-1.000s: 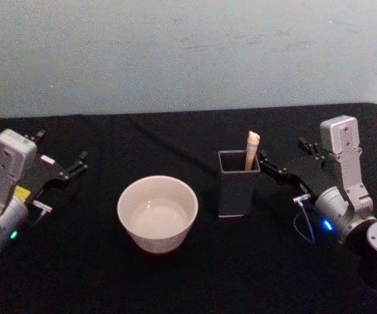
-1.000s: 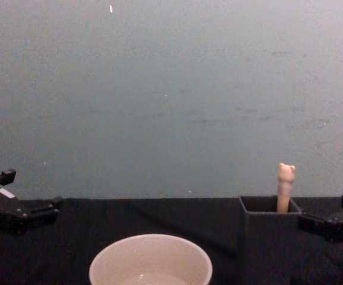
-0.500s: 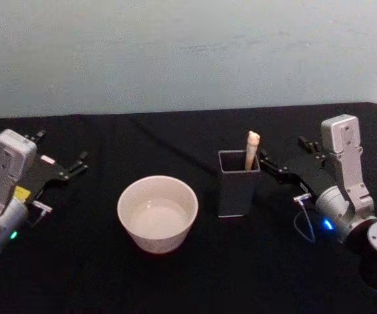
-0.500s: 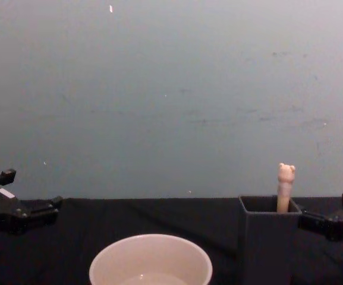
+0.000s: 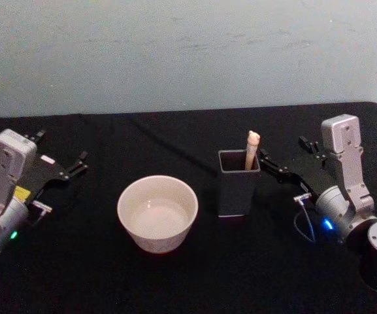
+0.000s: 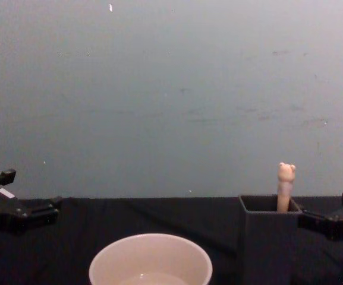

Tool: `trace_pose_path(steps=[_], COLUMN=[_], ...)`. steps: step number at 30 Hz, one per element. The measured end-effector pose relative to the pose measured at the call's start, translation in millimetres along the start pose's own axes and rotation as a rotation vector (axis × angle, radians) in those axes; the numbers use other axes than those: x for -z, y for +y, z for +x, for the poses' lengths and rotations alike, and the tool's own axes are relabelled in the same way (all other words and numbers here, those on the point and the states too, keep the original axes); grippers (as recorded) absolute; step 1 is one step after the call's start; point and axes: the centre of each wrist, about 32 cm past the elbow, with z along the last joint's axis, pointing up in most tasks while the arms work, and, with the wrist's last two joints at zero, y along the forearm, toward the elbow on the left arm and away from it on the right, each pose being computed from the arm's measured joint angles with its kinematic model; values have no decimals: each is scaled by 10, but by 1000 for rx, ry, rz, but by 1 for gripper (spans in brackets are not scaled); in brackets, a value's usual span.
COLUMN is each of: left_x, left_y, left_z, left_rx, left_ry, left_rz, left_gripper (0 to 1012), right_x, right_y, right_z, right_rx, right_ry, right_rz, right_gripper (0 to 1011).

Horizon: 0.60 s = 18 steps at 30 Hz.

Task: Pick up the stirring spoon with one hand, stir inside the cup, then place it back in its original position.

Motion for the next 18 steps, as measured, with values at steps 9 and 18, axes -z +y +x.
trace_pose_path(steps=[9, 18], left_x=[0, 0], left_y=[0, 0], left_z=[0, 0], left_rx=[0, 0], left_ry=[0, 0], left_rz=[0, 0], left_gripper=[1002, 1001], right_x=[0, 0], right_y=[0, 0], right_z=[0, 0], right_rx=[0, 0], right_ry=[0, 0], right_rz=[0, 0], right_gripper=[1002, 1002])
